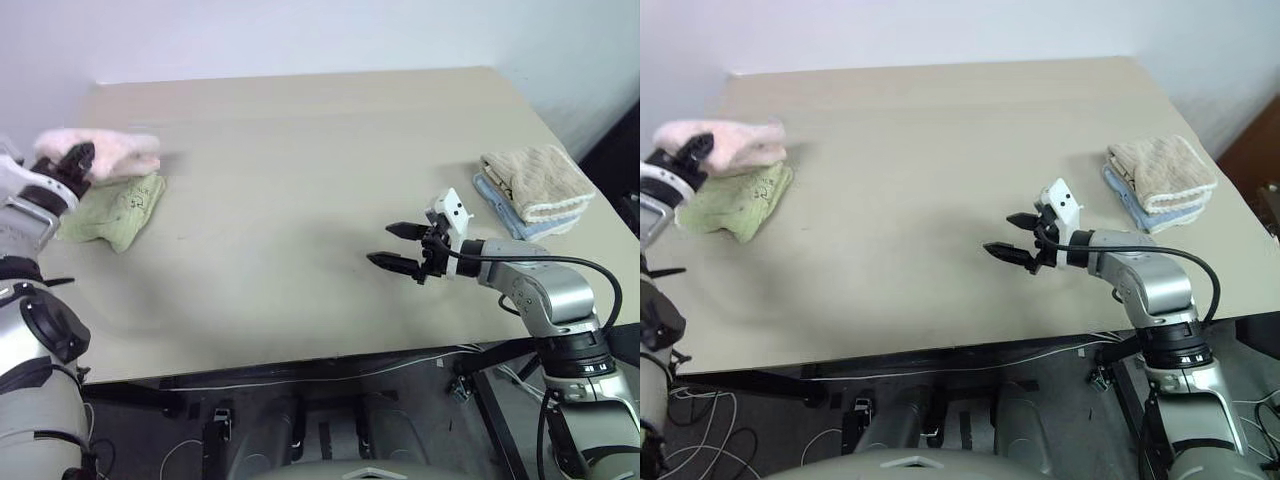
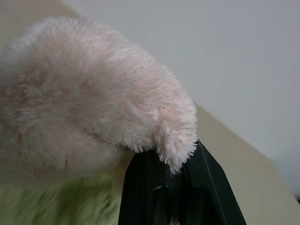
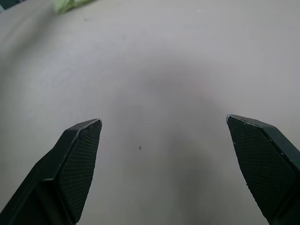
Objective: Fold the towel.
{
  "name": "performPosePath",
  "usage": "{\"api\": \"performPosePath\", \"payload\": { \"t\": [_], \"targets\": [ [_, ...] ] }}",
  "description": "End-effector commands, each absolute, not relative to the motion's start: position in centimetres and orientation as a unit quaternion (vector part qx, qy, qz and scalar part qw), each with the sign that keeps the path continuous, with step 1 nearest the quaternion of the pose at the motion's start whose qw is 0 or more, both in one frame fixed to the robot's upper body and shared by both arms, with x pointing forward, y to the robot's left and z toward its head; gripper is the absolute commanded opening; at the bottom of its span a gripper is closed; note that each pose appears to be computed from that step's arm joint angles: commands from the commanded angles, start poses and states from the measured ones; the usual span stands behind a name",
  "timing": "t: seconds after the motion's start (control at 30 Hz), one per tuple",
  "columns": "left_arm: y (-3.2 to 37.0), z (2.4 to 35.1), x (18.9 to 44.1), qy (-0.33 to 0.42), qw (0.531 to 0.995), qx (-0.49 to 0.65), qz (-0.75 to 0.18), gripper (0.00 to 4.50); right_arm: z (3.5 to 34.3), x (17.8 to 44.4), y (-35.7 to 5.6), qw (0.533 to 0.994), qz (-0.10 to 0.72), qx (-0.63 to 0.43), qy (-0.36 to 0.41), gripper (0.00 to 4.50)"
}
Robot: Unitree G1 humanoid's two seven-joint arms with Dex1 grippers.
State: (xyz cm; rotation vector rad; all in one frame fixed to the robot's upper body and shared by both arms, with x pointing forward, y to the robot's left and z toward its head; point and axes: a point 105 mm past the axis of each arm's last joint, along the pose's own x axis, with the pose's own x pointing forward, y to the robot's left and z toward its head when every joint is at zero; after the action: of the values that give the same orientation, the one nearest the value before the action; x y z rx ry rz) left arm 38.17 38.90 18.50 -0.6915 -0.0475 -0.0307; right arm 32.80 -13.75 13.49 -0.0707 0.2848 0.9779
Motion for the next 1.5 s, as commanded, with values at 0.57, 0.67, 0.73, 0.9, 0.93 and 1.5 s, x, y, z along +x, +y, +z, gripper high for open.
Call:
{"api": "performPosePath", "payload": {
  "t": [0.57,0.67,0.73,0.9,0.93,1.5],
  "targets": [
    [39.9,22.0,36.0,-0.06,0.944,-0.325,0.017,0.04,14.5,33.1,-13.1,0.869,0.478,-0.063,0.111,4.5],
    [39.6,19.8,35.7,-0.031,0.942,-0.334,0.034,0.04,14.5,33.2,-13.2,0.869,0.477,-0.067,0.11,4.5],
    [39.4,18.8,35.5,-0.022,0.937,-0.347,0.038,0.04,14.5,33.3,-13.4,0.87,0.475,-0.069,0.11,4.5],
    [38.6,17.4,35.2,-0.017,0.93,-0.364,0.044,0.04,14.3,33.3,-13.7,0.871,0.471,-0.077,0.113,4.5],
    [38.7,17.1,35.2,-0.017,0.928,-0.368,0.049,0.04,14.3,33.3,-13.7,0.872,0.471,-0.077,0.113,4.5],
    [37.8,18.8,31.0,0.003,0.948,-0.319,-0.003,4.49,14.4,33.2,-14.3,0.87,0.473,-0.089,0.109,4.5]
  ]
}}
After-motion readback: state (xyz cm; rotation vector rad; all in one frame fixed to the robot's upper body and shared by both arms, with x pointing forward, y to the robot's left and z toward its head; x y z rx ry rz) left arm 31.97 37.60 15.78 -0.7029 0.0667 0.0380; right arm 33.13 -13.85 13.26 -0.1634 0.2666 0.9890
